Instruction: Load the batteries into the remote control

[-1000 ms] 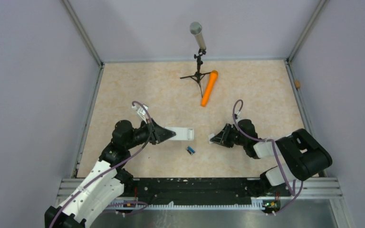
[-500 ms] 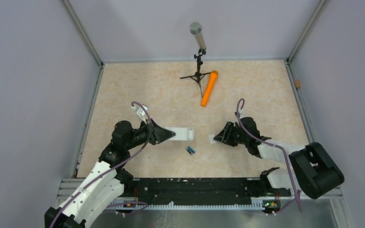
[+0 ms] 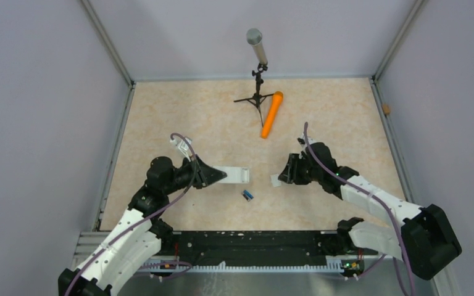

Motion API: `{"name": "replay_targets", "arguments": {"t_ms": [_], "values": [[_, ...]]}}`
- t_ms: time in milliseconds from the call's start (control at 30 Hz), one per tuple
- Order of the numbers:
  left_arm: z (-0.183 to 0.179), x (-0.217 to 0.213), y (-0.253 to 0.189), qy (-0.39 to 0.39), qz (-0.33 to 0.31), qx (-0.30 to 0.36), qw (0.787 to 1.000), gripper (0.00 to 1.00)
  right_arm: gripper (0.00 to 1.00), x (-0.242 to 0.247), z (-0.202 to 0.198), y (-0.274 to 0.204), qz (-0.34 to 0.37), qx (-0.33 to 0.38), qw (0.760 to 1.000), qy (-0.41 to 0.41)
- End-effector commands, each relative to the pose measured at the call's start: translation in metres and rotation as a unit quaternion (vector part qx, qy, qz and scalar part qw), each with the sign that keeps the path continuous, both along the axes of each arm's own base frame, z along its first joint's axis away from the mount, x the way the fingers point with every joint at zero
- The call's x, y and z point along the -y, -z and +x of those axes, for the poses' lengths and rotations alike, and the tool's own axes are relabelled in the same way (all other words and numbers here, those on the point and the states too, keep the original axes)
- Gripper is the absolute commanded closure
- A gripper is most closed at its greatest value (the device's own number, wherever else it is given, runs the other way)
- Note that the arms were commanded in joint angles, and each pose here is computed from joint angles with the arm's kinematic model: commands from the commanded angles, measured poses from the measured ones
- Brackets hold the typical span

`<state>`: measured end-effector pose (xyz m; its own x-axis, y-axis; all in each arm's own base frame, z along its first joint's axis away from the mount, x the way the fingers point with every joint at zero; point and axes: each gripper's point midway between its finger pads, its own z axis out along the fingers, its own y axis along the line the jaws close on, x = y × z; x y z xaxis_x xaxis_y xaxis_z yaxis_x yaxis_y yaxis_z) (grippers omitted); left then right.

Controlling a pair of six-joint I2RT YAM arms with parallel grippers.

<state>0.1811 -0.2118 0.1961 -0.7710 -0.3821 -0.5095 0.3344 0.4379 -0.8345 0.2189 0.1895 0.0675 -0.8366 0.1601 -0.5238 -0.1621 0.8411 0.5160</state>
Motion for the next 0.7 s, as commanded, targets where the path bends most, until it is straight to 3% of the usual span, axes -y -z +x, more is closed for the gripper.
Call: {"name": "replay_targets", "arguments": {"t_ms": [0,200,433,667], "values": [[0.002,-0.003,0.006,-0.008,0.008,-0.010,1.000,1.00,0.58,-0.017,-0.001,-0.028,-0.032,0.037,0.997,-0.058],[-0.014,0.001,0.012,0.027,0.004,-0.050,0.998,1.00,0.58,-0.028,-0.001,-0.038,-0.042,0.056,0.994,-0.083],[-0.041,0.010,0.036,0.082,-0.020,-0.143,0.986,1.00,0.58,-0.037,-0.004,-0.054,-0.031,0.074,0.991,-0.103],[-0.056,0.020,0.064,0.102,-0.004,-0.195,0.976,1.00,0.58,-0.038,-0.012,-0.060,-0.019,0.081,0.990,-0.115]]}}
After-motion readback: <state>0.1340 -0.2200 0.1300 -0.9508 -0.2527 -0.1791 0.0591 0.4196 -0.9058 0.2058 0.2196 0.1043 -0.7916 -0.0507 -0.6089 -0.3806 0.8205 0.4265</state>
